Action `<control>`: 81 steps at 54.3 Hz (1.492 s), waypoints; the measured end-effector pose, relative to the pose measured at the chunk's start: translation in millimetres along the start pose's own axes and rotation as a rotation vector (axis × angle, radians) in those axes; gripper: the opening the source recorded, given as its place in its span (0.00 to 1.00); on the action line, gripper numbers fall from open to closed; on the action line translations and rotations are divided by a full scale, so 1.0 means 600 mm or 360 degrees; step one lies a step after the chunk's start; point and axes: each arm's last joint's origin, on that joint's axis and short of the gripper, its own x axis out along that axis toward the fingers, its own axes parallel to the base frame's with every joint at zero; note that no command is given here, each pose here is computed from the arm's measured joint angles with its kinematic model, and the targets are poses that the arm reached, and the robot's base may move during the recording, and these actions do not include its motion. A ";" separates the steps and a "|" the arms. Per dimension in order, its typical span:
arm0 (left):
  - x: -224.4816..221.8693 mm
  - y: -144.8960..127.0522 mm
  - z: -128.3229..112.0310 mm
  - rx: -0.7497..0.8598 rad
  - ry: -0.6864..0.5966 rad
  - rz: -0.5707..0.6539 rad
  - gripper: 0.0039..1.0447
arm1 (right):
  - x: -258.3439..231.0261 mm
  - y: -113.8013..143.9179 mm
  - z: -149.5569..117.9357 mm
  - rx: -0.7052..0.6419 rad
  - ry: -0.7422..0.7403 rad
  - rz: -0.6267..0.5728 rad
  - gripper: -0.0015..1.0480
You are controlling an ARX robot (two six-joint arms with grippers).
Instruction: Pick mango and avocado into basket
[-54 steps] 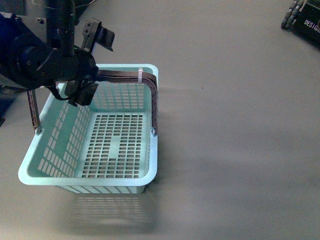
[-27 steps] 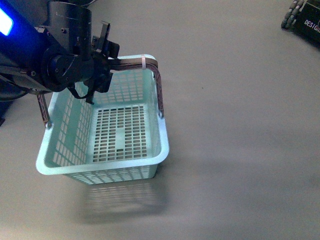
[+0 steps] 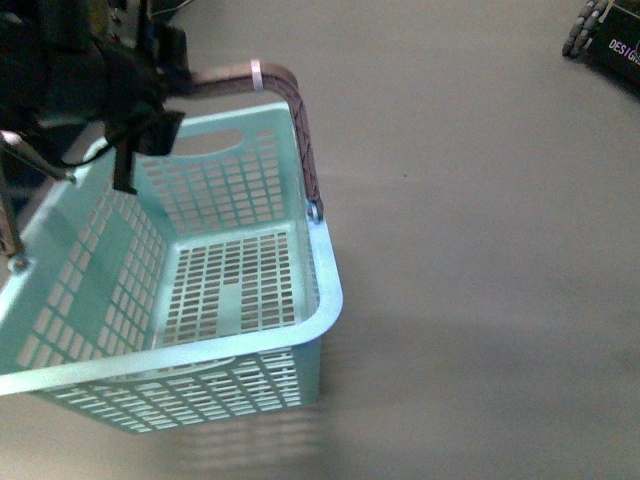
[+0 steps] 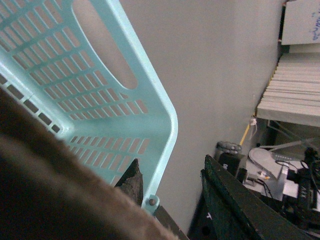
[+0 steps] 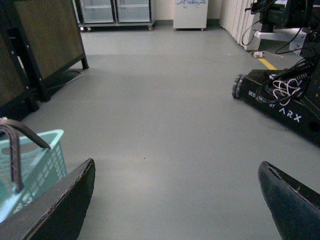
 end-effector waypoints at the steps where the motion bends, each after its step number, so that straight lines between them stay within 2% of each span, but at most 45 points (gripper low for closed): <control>1: -0.014 -0.009 0.002 0.0010 -0.0002 -0.0026 0.32 | 0.000 0.000 0.000 0.0001 0.0000 0.0000 0.92; 6: -0.086 -0.052 0.007 0.0086 0.0005 -0.0140 0.32 | 0.000 0.000 0.000 0.0000 0.0000 0.0000 0.92; 14: -0.170 -0.086 0.013 0.0188 0.0018 -0.0249 0.32 | 0.000 0.000 0.000 0.0000 0.0000 0.0000 0.92; 17: -0.222 -0.099 0.017 0.0226 0.0009 -0.0323 0.32 | 0.000 0.000 0.000 0.0000 0.0000 0.0000 0.92; 21: -0.283 -0.106 0.023 0.0229 0.0006 -0.0402 0.32 | 0.000 0.000 0.000 0.0000 0.0000 0.0000 0.92; 30: -0.368 -0.102 0.028 0.0240 0.0004 -0.0468 0.31 | 0.000 0.000 0.000 0.0001 0.0000 0.0000 0.92; 81: -0.378 -0.101 0.029 0.0277 -0.0012 -0.0486 0.31 | 0.000 0.000 0.000 0.0001 0.0000 0.0000 0.92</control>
